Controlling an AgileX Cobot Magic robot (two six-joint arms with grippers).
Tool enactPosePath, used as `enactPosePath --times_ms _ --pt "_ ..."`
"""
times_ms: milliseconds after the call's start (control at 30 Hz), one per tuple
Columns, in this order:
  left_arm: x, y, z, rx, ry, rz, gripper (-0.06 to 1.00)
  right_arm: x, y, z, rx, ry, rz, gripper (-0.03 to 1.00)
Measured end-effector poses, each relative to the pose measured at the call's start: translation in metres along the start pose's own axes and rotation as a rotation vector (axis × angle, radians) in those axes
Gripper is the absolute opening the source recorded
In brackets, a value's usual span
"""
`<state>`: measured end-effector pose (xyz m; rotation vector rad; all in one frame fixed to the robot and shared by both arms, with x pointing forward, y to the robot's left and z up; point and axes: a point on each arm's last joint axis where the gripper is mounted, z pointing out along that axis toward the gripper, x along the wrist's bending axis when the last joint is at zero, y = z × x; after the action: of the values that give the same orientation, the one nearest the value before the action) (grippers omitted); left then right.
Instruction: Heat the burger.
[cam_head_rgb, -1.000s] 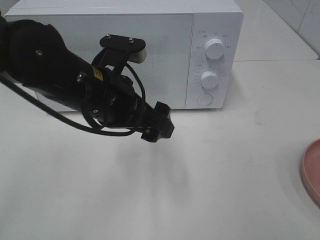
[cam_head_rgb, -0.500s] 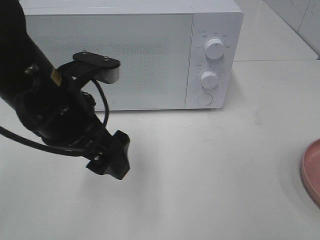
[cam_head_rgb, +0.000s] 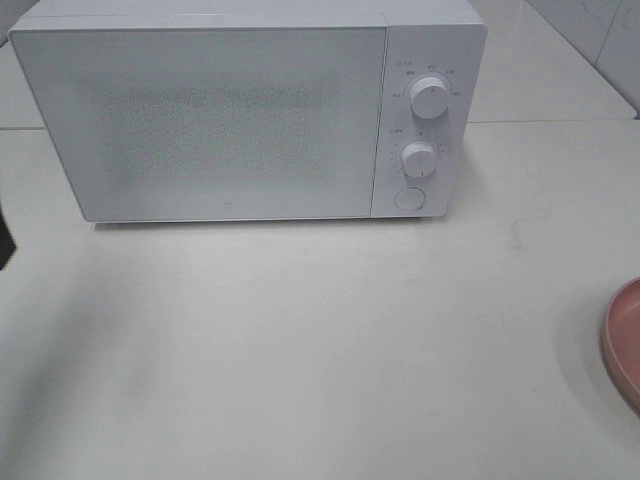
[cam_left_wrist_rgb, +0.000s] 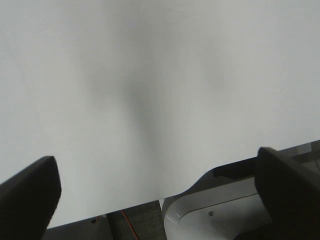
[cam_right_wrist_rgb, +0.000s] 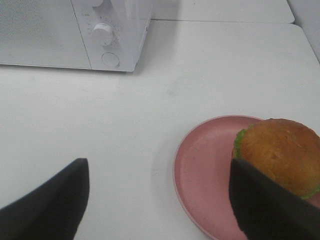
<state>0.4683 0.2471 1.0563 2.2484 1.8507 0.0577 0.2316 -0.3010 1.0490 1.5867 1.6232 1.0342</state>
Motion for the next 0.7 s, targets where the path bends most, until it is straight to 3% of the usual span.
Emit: enactPosePath --times_ms 100,167,300,567,700 --pt "0.007 -0.004 -0.006 -0.008 0.011 -0.026 0.97 0.0 0.0 0.0 0.0 0.0 0.0 0.75" --pt "0.027 -0.021 -0.023 -0.05 0.051 -0.112 0.97 0.0 0.0 0.0 0.0 0.0 0.0 0.75" --pt "0.033 -0.043 -0.027 -0.067 0.062 -0.161 0.97 0.0 0.0 0.0 0.0 0.0 0.0 0.75" --pt "0.026 -0.101 -0.02 -0.1 0.068 -0.168 0.97 0.0 0.0 0.0 0.0 0.0 0.0 0.75" --pt "0.021 -0.131 -0.014 -0.197 0.078 -0.16 0.97 0.0 0.0 0.0 0.0 0.0 0.0 0.75"
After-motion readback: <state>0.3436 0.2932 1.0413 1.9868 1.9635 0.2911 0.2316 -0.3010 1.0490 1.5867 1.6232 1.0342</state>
